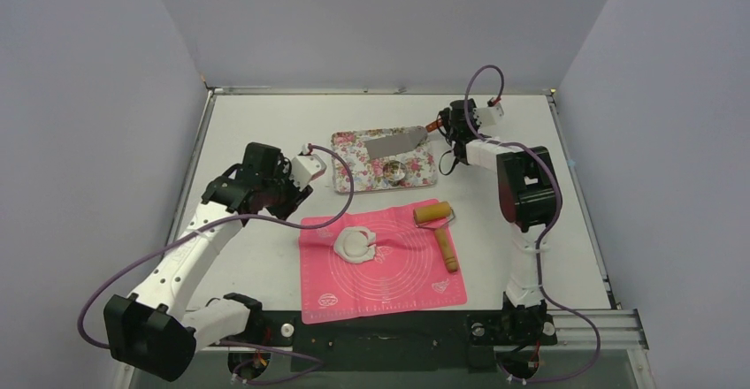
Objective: Roll out the dumpling wrappers from the dough
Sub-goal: Place the spatula on the plate.
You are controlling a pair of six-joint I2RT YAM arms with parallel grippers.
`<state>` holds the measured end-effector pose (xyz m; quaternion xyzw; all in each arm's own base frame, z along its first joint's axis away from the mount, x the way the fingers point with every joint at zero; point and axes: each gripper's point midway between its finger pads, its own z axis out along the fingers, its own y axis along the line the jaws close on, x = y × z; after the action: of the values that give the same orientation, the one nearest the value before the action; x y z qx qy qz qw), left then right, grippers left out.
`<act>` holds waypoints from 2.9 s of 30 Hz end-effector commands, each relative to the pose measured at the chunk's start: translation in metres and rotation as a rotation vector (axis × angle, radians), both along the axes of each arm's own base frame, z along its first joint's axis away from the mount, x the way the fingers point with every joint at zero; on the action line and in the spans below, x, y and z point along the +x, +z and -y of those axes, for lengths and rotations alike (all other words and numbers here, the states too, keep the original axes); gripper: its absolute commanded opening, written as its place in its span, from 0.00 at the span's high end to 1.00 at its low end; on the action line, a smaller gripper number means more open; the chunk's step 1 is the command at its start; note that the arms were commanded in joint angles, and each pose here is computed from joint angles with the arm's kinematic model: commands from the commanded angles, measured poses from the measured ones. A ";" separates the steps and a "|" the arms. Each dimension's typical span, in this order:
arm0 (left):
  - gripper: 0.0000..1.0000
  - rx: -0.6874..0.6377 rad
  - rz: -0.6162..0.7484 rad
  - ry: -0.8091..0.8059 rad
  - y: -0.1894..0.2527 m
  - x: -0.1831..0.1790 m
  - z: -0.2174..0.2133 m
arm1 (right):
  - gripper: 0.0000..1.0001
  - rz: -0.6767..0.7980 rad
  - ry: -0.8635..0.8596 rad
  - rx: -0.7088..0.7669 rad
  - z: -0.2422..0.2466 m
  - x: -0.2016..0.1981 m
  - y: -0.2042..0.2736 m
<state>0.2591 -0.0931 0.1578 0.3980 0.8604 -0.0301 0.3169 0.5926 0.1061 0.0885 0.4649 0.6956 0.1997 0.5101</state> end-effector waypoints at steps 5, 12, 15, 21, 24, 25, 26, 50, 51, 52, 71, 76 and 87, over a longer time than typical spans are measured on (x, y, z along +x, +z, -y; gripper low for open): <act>0.61 -0.050 0.039 -0.028 0.009 0.011 0.011 | 0.53 0.120 0.058 0.019 0.000 -0.005 0.060; 0.60 -0.060 0.035 -0.023 0.005 0.014 0.011 | 0.29 0.117 0.113 -0.210 0.013 -0.029 0.118; 0.56 -0.073 0.011 -0.029 -0.004 0.018 0.015 | 0.28 0.072 0.146 -0.335 0.023 -0.052 0.131; 0.53 -0.096 -0.071 -0.019 -0.022 0.025 0.020 | 0.28 0.075 0.263 -0.438 0.017 -0.098 0.151; 0.53 -0.101 -0.092 -0.023 -0.028 0.022 0.021 | 0.28 0.048 0.306 -0.484 0.014 -0.114 0.148; 0.53 -0.107 -0.089 -0.025 -0.027 0.021 0.021 | 0.28 0.039 0.325 -0.495 0.010 -0.120 0.147; 0.53 -0.110 -0.091 -0.026 -0.028 0.020 0.021 | 0.28 0.034 0.345 -0.514 0.007 -0.123 0.146; 0.53 -0.159 -0.091 -0.054 -0.027 0.007 0.026 | 0.31 -0.183 0.850 -0.715 -0.108 -0.205 0.078; 0.53 -0.159 -0.087 -0.052 -0.025 0.006 0.026 | 0.32 -0.210 0.835 -0.730 -0.104 -0.202 0.074; 0.53 -0.159 -0.086 -0.049 -0.025 0.006 0.025 | 0.32 -0.231 0.831 -0.739 -0.104 -0.197 0.069; 0.53 -0.113 -0.092 -0.010 -0.033 0.010 0.012 | 0.22 -0.080 1.280 -1.360 -0.023 -0.092 0.120; 0.53 -0.106 -0.097 0.007 -0.036 0.012 0.006 | 0.20 -0.180 1.526 -1.452 0.001 -0.087 0.110; 0.53 -0.089 -0.146 0.030 -0.048 0.013 0.000 | 0.22 -0.290 1.670 -1.500 0.009 -0.070 0.070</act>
<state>0.2662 -0.0938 0.1086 0.3696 0.8859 -0.0932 0.2646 0.5095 0.0902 0.1302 -0.5367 0.8040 -0.0274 0.2546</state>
